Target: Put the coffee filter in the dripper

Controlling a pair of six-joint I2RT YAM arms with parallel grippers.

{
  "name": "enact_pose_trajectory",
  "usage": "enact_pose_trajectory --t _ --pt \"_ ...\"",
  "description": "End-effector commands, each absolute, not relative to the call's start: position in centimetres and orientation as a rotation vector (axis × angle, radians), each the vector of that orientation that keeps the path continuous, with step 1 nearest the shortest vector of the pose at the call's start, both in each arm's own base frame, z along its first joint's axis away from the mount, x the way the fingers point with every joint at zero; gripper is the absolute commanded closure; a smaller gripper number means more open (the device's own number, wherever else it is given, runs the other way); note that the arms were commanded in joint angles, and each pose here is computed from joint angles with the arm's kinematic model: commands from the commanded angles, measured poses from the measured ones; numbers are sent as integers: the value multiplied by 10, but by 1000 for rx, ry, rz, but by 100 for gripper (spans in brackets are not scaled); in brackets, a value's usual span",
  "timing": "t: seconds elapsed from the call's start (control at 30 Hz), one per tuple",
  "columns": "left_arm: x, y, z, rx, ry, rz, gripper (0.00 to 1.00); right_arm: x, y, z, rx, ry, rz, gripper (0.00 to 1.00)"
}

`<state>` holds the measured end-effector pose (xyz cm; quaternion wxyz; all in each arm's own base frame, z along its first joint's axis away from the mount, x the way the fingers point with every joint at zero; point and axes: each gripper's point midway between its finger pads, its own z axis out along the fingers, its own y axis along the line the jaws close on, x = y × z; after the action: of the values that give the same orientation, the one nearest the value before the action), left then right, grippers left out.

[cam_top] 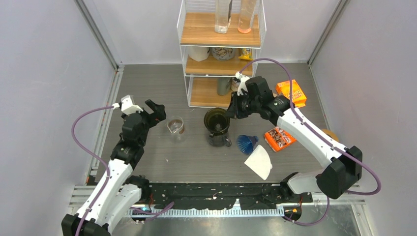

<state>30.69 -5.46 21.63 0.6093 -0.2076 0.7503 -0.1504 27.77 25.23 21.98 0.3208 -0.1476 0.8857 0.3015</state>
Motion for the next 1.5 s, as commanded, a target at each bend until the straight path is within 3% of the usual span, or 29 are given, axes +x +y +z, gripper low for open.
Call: enact_pose_trajectory --t 0.0,0.5,0.93,1.33,1.4,1.47 --pt "310 -54 222 -476 1714 -351 1 290 254 237 -327 2298 813 95" --pt "310 -55 221 -475 1717 -353 1 295 258 208 -273 2384 875 95" --pt "311 -56 221 -472 1719 -356 1 296 247 194 -221 2417 843 85" --pt "311 -62 221 -439 1724 -386 1 302 237 206 -182 2391 782 48" --pt "310 -62 222 -439 1722 -384 1 306 233 213 -178 2369 747 33" --pt "309 -62 221 -439 1721 -385 1 310 222 217 -125 2361 691 10"
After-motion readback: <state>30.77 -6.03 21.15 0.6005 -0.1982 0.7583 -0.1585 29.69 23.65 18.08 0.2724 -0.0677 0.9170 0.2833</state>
